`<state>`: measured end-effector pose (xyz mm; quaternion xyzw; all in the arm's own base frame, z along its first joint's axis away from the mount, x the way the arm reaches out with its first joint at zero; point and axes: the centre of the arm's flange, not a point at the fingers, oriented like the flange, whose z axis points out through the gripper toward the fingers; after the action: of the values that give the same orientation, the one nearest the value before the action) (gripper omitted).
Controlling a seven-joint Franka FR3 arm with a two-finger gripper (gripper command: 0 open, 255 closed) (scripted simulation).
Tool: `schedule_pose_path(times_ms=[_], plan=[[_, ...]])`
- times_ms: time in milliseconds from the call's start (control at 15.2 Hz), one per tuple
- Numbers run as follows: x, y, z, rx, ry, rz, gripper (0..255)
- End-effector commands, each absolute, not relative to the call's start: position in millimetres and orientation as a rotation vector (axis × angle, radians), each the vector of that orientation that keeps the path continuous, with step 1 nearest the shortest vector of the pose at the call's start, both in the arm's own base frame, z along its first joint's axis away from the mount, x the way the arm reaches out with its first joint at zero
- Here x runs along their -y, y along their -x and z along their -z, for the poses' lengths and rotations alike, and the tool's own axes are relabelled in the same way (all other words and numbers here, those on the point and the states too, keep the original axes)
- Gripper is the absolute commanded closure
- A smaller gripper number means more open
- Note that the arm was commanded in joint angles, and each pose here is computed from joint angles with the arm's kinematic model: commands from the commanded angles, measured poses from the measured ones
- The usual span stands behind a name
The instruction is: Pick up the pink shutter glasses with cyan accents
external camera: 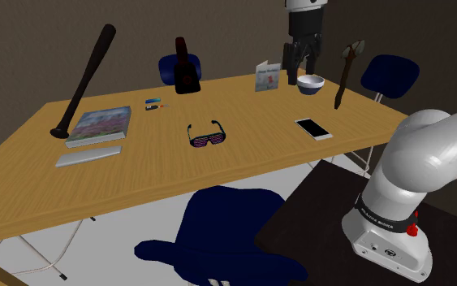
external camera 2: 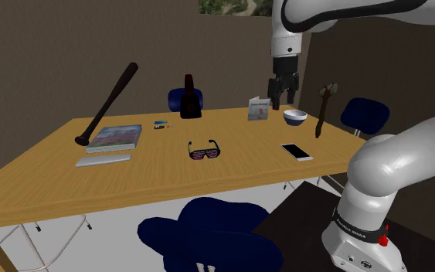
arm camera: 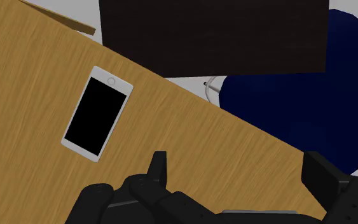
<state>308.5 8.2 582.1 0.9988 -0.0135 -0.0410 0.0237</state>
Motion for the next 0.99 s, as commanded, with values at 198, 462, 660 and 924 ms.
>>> schedule_pose_path(times_ms=[198, 462, 660, 924], plan=[[-14, -340, -560, 0.085, -3.100, 0.126, 0], [-20, -383, -530, 0.142, -3.111, 0.124, 0], [-24, -415, -508, 0.185, -3.118, 0.123, 0], [-28, -458, -479, 0.243, -3.127, 0.121, 0]])
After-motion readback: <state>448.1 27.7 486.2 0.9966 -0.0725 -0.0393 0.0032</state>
